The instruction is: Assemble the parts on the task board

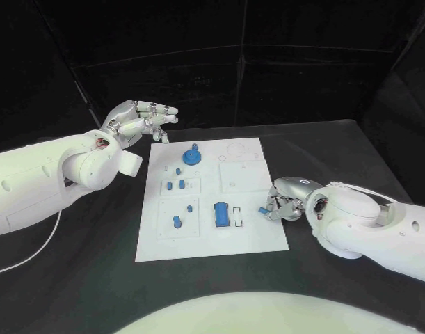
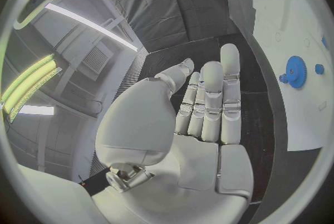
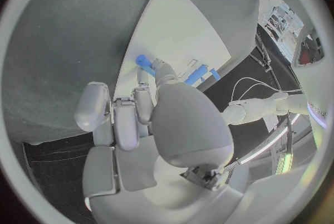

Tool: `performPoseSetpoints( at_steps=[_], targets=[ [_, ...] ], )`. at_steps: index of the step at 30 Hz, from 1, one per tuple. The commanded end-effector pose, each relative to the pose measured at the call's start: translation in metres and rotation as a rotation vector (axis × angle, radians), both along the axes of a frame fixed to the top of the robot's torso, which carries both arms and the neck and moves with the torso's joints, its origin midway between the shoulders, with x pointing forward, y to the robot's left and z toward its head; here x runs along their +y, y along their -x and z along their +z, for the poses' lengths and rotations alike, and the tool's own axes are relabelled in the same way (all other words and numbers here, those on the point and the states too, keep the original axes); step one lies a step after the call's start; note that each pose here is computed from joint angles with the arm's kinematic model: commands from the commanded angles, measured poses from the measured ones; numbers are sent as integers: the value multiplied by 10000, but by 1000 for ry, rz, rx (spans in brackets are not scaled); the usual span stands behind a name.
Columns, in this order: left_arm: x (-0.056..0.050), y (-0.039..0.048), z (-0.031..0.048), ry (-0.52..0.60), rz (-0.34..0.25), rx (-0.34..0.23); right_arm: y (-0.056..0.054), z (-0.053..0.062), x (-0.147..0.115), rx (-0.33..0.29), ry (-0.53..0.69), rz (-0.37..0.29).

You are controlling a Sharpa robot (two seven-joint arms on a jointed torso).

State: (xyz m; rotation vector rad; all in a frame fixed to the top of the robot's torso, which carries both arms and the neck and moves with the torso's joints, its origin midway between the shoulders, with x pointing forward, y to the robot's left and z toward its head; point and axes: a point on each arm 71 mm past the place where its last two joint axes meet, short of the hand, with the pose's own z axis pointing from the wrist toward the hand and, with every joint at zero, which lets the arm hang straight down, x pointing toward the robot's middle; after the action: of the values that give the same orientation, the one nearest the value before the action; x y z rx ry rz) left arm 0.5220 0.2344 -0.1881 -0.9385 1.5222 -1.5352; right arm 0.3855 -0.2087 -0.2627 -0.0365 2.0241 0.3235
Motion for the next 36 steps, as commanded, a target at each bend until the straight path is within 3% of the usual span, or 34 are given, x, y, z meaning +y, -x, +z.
performPoseSetpoints(
  at_steps=[1,6,21,36],
  targets=[
    [-8,0,13,8,-8,-3,40,-55,-2,55,-42,-35],
    [-11,1,14,9,-9,-3,63,-43,30,81,-111,-65],
    [-15,4,16,10,-9,-4,73,29,224,55,-288,-106],
    [-30,9,17,11,-13,-4,23,-84,409,138,-267,-93]
  ],
)
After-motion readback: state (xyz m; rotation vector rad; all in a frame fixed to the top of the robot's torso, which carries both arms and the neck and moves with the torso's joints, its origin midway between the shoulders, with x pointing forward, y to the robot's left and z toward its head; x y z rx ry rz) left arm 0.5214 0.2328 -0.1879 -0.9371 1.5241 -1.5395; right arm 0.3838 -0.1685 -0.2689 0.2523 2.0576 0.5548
